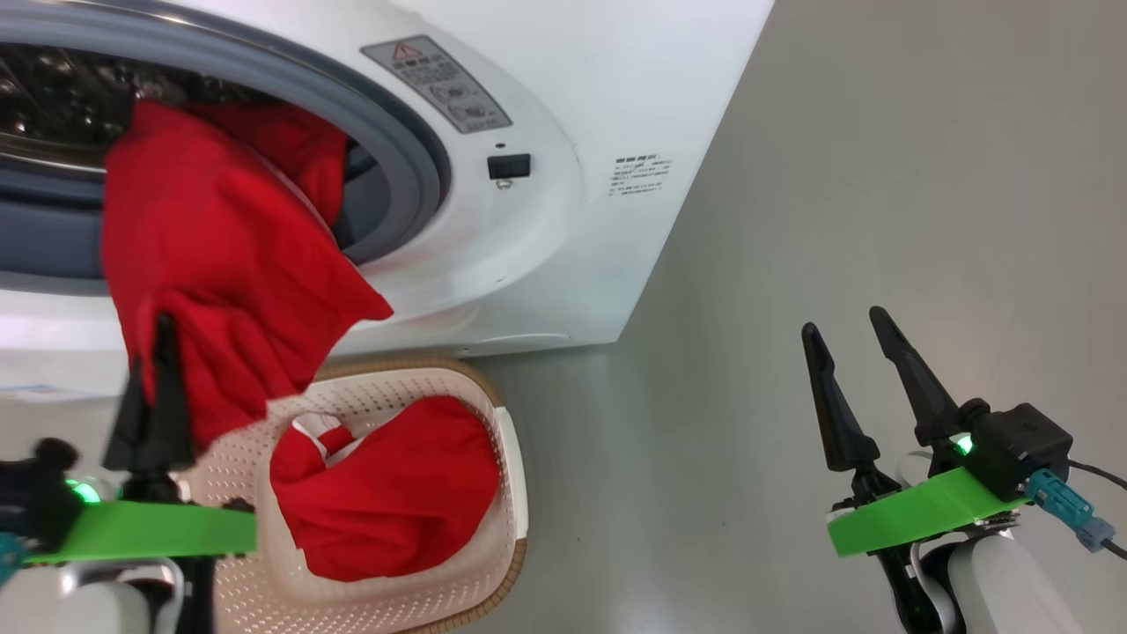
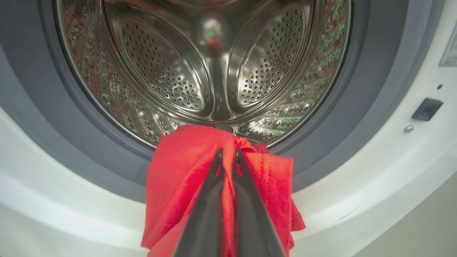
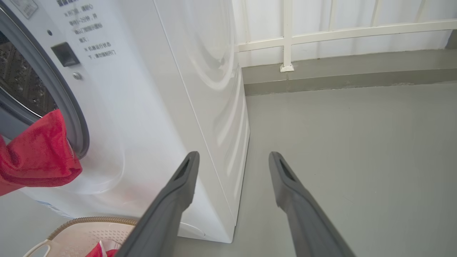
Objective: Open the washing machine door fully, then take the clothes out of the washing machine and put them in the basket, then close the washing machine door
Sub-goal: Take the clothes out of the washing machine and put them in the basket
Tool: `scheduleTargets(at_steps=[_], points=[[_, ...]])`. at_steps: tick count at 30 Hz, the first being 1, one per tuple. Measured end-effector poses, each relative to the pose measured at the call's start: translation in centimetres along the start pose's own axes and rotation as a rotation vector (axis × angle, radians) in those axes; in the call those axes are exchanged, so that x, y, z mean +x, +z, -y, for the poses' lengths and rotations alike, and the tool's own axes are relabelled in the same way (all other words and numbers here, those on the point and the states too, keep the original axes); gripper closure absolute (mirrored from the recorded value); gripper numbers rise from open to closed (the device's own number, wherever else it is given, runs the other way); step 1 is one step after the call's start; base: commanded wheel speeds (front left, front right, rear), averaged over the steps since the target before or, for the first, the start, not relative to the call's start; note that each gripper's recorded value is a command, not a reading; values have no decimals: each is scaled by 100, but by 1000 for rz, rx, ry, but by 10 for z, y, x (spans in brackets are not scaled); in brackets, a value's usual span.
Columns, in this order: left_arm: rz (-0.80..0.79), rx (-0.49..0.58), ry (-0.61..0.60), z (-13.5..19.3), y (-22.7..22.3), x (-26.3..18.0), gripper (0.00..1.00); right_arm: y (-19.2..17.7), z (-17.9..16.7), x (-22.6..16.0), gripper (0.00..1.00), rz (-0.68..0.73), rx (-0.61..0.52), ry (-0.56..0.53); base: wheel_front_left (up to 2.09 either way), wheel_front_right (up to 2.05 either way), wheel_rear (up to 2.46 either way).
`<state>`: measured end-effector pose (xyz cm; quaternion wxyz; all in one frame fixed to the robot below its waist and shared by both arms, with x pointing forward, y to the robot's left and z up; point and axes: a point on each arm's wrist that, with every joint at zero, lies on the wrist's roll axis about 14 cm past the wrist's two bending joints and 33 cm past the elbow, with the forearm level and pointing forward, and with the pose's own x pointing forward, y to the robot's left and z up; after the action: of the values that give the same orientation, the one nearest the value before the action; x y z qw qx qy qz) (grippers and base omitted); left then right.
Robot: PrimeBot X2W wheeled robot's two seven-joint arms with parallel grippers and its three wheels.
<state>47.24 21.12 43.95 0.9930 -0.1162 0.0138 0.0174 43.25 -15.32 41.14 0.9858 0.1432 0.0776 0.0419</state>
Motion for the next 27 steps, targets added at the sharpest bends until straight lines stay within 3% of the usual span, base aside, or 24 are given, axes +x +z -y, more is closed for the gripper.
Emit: scheduleTargets(at_steps=[14,20,21,24,27], points=[[-326,-5,-8,-1,-108,-9,97,-19,7,13,0,-40,4,-12,0,0,0],[-423,-6,-8,-3,-138,-11,52,-25,10,19,0,-50,5,-14,0,0,0],[-431,-8,-5,-4,-141,-10,31,-27,10,19,0,-53,5,-16,0,0,0],[-438,-16,-3,-4,-144,-6,0,-29,11,19,0,-59,5,-18,0,0,0],[-435,-14,-6,-4,-143,-5,0,-29,11,19,0,-59,5,-18,0,0,0]])
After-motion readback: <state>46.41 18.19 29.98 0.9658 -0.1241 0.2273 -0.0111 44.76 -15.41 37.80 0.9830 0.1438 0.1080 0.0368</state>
